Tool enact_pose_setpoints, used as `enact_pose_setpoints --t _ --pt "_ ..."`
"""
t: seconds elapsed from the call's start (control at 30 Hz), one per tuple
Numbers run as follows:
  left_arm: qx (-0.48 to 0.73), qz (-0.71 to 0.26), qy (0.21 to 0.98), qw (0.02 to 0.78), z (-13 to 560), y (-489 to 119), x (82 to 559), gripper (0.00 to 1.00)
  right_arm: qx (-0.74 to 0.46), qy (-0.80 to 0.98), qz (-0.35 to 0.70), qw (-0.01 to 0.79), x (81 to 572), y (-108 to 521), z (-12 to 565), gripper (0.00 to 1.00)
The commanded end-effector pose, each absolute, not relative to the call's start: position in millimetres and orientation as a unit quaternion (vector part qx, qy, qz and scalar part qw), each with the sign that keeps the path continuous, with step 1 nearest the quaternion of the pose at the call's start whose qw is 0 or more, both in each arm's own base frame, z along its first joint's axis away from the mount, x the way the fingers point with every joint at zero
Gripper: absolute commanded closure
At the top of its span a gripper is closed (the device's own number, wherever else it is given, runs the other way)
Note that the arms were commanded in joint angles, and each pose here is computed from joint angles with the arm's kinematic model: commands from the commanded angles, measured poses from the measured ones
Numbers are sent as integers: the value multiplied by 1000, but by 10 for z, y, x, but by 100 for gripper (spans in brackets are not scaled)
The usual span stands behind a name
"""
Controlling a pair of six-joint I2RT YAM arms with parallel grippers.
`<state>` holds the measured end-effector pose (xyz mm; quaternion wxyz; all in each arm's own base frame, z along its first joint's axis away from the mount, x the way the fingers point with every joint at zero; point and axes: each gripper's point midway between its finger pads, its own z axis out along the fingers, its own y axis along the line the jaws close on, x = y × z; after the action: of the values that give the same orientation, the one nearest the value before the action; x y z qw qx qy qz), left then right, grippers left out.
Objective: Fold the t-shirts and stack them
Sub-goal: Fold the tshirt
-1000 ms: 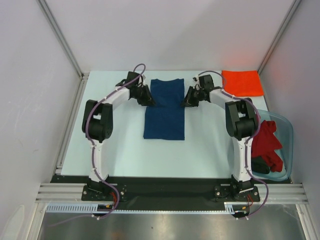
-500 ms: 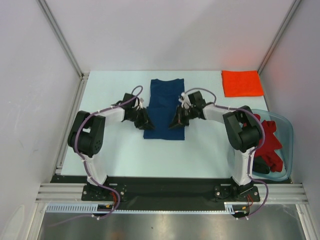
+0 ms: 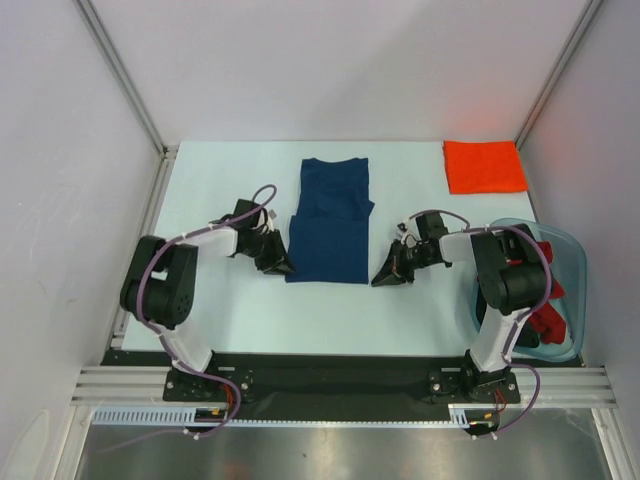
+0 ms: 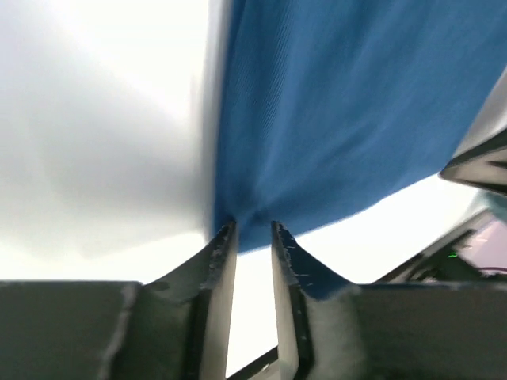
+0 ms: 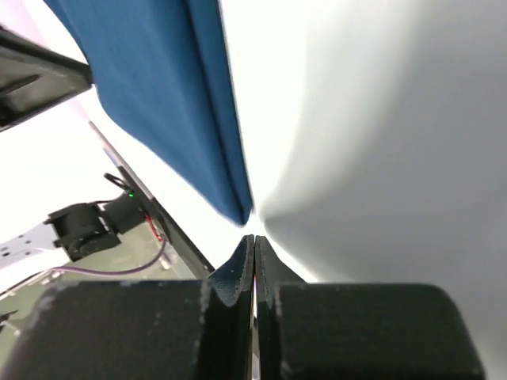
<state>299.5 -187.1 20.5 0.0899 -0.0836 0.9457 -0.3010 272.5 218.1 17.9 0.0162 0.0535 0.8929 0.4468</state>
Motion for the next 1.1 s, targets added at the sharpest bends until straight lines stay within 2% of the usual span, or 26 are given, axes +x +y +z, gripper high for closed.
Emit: enact_pose_setpoints --t 0.0,0.03,0.07,0.1,0.13,0.17,0.2,0.27,0.33,0.57,1.07 --pt "-55 -231 966 104 297 -1537 2756 70 32 909 415 34 2603 2124 307 100" --pt "-54 -236 963 117 410 -1536 2739 68 32 910 410 50 2619 2110 409 99" --pt "-57 -237 964 111 439 -1524 2676 62 34 911 408 53 2604 2093 445 93" --pt "-59 -234 965 105 428 -1509 2603 57 39 913 403 50 2554 2061 463 81" --pt "-64 -233 965 103 441 -1495 2556 52 42 916 396 53 2533 2031 466 78" --pt "-67 -233 965 102 467 -1485 2509 41 41 914 399 63 2524 2011 527 74" --pt "-68 -240 964 92 444 -1497 2429 36 41 914 399 61 2477 1997 510 62" --pt "-69 -255 960 90 434 -1539 2395 27 43 915 398 57 2445 1993 477 54" --pt "-76 -276 956 71 387 -1606 2326 26 40 909 412 57 2462 2049 456 44" --pt "-99 -293 949 55 203 -1713 2465 30 66 907 413 45 2574 2265 224 44" --pt "-164 -242 956 20 5 -1590 2550 35 120 915 382 45 2599 2204 -114 47"
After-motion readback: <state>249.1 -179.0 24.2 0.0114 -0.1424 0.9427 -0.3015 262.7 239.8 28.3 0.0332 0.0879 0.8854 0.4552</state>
